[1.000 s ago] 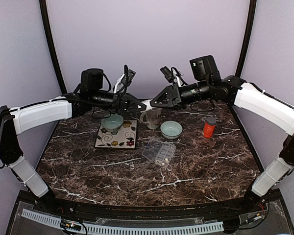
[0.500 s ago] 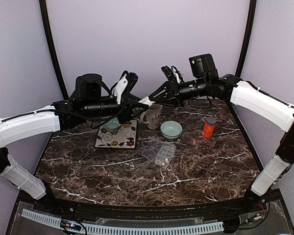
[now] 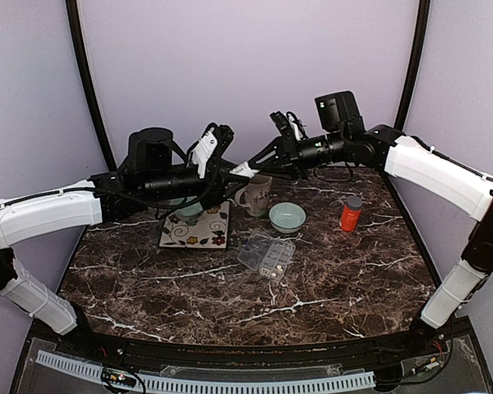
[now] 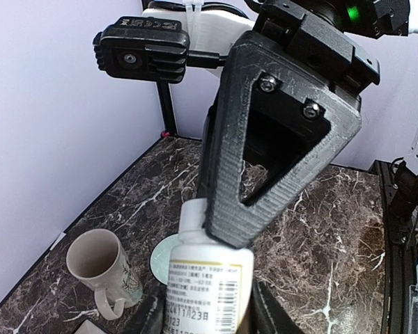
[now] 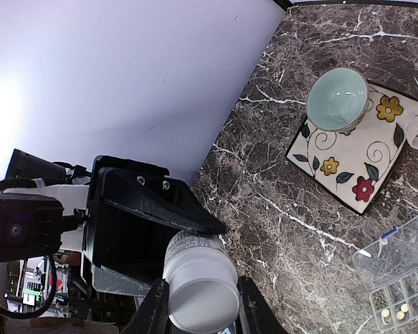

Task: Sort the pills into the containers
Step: Pass from the left arm to the right, then place the pill bottle at the center of the board.

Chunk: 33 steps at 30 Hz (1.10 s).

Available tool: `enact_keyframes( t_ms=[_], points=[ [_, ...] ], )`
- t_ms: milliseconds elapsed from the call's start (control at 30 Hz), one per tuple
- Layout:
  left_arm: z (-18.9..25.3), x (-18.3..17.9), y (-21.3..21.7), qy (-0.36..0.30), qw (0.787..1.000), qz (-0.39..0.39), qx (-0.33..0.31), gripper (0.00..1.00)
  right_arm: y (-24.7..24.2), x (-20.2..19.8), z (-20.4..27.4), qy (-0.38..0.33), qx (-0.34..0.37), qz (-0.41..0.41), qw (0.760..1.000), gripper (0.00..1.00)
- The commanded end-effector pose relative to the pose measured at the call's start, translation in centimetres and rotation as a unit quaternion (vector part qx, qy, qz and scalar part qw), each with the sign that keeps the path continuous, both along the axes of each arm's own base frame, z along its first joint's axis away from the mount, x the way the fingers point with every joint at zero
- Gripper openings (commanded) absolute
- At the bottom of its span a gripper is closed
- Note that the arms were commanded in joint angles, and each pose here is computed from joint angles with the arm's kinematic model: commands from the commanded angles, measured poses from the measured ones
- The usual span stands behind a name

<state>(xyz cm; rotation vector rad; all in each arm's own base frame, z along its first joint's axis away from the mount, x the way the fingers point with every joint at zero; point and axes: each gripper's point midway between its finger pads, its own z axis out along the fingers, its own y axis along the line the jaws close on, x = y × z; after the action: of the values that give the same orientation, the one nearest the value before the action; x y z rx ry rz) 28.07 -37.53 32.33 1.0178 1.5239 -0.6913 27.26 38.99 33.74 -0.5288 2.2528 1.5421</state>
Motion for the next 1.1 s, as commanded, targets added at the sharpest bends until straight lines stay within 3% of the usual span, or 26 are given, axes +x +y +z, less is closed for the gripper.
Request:
enact_keyframes(
  t_ms=[0, 233, 400, 533, 800, 1067],
  points=[
    [3.7, -1.0, -0.1, -0.054, 0.998, -0.005, -0.044, 0.47, 0.6, -1.1, -0.4, 0.012, -0.016, 0.002, 1.0, 0.0],
    [3.7, -1.2, 0.4, -0.048, 0.998, 0.001, -0.045, 0.63, 0.2, -0.8, -0.4, -0.003, -0.029, -0.008, 1.0, 0.0],
    [3.3, -1.3, 1.3, -0.045, 0.998, 0.015, -0.042, 0.65, -0.3, -0.1, -0.4, -0.021, -0.044, -0.027, 0.998, 0.0],
    [2.8, -1.3, 2.6, -0.041, 0.997, 0.042, -0.047, 0.67, -1.9, 1.2, -1.3, -0.053, -0.099, -0.064, 0.992, 0.0],
    [0.3, -1.3, 4.4, 0.0, 0.996, 0.08, -0.049, 0.67, -8.3, 4.4, -8.5, -0.088, -0.284, -0.168, 0.94, 0.0],
    [-1.2, -1.5, 5.1, 0.034, 0.993, 0.096, -0.063, 0.67, -15.1, 5.5, -12.8, -0.093, -0.385, -0.247, 0.884, 0.0]
  ],
)
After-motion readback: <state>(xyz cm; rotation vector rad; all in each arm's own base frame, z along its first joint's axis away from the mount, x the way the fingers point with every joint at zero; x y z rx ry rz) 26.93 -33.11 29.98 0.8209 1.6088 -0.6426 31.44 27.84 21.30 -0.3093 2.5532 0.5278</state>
